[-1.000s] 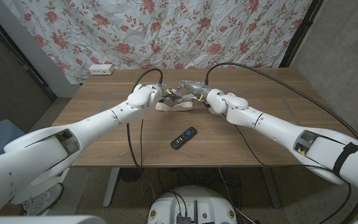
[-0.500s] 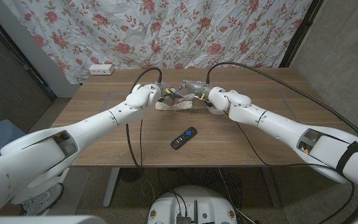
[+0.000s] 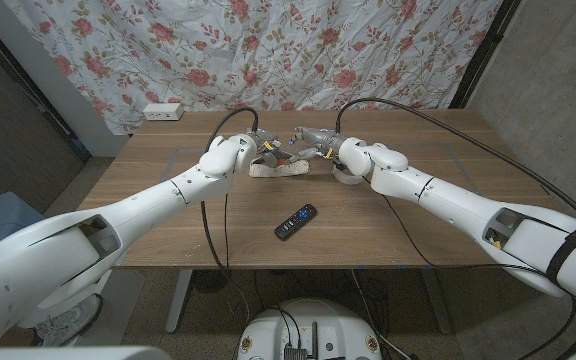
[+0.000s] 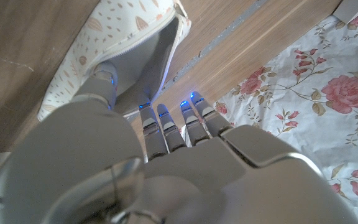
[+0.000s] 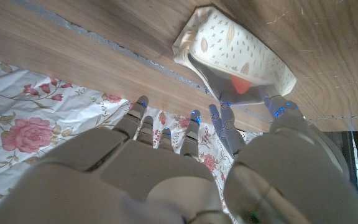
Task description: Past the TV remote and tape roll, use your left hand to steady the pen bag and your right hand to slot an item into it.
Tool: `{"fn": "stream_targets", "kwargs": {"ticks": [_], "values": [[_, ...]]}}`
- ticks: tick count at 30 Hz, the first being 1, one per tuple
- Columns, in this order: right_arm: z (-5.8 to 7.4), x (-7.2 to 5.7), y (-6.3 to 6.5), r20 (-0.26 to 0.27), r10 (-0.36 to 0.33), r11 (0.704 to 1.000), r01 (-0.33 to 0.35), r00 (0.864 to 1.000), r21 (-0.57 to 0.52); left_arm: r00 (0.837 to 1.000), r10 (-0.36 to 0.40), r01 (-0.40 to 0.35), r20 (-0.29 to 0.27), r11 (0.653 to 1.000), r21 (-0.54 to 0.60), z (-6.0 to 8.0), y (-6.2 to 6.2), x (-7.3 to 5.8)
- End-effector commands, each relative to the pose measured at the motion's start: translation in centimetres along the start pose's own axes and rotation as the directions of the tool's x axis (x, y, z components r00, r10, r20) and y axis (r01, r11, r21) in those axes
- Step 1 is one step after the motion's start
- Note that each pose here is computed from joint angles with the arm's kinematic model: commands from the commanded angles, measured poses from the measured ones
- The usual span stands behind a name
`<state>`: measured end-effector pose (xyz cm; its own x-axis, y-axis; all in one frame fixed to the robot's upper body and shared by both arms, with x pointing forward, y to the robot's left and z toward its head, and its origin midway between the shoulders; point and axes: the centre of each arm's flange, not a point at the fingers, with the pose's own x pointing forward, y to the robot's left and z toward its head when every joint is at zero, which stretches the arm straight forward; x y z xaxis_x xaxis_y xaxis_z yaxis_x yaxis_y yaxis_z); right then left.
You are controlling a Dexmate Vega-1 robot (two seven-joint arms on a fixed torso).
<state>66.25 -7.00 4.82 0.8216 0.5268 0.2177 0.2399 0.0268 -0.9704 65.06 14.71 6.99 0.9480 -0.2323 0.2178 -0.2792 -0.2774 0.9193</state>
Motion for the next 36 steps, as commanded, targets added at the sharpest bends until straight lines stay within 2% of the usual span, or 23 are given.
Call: {"fn": "stream_targets", "kwargs": {"ticks": [1,14,26,36], "values": [[-0.6,-0.6,-0.3,-0.019,-0.003,1.000,0.003,1.000,-0.007,1.000,0.023,-0.023,-0.010,1.000,-0.017,-0.4,0.5,-0.9],[-0.9,-1.4,-0.6,-0.027,-0.008,1.000,0.009,1.000,0.011,0.999,0.031,-0.032,-0.034,0.998,-0.046,-1.1,1.2,-2.7],[-1.2,-2.4,-0.6,-0.030,-0.010,0.999,0.011,0.999,0.034,0.997,0.046,-0.053,-0.058,0.992,-0.118,-2.7,1.1,-4.0],[-2.2,-3.6,-0.4,-0.039,-0.068,0.991,0.072,0.997,0.115,0.993,0.077,-0.094,-0.085,0.969,-0.229,-4.6,0.7,-4.8]]}}
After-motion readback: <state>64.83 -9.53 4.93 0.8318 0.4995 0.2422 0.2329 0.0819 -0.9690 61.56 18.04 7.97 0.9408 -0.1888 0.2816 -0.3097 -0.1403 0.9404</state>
